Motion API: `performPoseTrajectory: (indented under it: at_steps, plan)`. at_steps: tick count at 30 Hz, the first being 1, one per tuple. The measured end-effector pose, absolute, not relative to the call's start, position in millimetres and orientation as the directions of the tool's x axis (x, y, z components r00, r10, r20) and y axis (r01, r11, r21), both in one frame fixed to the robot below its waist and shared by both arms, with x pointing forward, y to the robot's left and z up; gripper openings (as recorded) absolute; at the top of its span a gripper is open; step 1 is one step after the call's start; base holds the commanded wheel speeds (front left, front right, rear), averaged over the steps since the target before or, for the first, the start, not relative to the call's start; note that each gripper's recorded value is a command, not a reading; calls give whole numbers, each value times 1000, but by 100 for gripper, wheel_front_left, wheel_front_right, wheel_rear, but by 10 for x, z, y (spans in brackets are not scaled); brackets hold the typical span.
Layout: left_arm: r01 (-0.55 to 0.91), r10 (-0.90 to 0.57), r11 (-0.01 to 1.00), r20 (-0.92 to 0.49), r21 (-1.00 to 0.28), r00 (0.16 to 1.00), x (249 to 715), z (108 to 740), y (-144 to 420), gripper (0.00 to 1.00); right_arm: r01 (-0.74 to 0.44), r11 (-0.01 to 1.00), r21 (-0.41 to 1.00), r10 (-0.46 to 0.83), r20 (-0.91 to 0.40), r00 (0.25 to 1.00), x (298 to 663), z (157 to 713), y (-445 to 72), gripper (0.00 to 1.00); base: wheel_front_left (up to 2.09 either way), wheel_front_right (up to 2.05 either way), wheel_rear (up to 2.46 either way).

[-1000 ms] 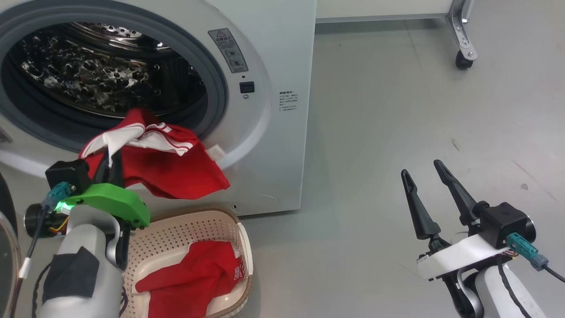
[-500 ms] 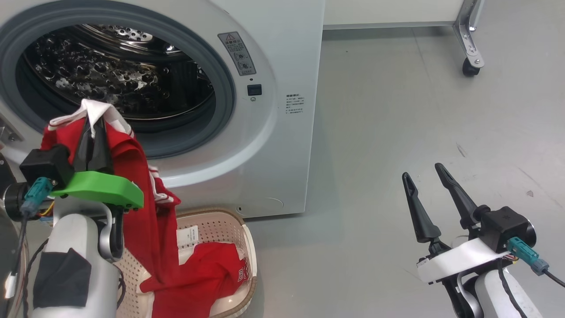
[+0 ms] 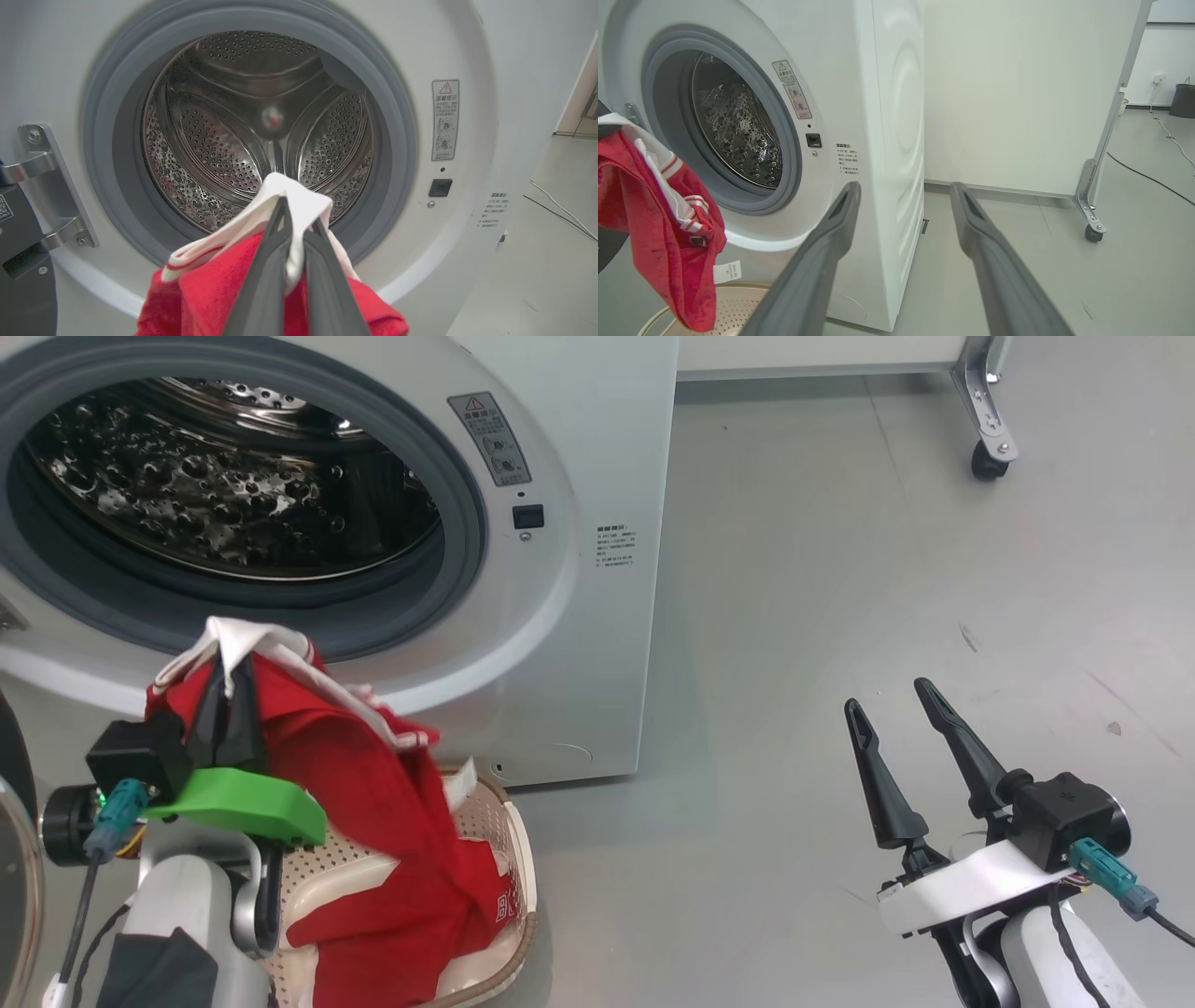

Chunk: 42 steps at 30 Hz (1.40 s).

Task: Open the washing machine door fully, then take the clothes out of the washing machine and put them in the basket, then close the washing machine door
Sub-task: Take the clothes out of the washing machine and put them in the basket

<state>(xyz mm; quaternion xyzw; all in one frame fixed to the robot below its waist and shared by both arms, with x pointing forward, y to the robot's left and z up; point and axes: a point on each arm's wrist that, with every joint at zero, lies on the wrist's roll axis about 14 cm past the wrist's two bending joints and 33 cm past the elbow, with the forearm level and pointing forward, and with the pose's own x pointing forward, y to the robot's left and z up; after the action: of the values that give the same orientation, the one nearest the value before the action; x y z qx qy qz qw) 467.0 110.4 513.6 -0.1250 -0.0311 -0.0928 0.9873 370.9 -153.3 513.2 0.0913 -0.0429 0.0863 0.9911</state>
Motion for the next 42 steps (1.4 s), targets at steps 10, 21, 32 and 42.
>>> performPoseTrajectory:
  at_steps: [10, 21, 32, 42]
  plan:
    - [188, -201, 952, -29, -243, 979, 4635, 4701, 990, 0, -164, 971, 175, 155, 64, 986, 3742, 5010, -1560, 100, 0, 0, 0]
    - [135, -197, 961, -255, -241, 947, 4573, 3954, 927, 0, -137, 975, 173, 135, 21, 991, 3864, 4856, -1639, 100, 0, 0, 0]
    - [189, -259, 961, -421, -202, 869, 4542, 3378, 703, 0, -114, 979, 167, 120, -26, 992, 4001, 4679, -1708, 100, 0, 0, 0]
    - [144, -248, 963, -541, -227, 804, 4546, 2912, 650, 0, -82, 984, 159, 95, -81, 992, 4070, 4480, -1810, 100, 0, 0, 0]
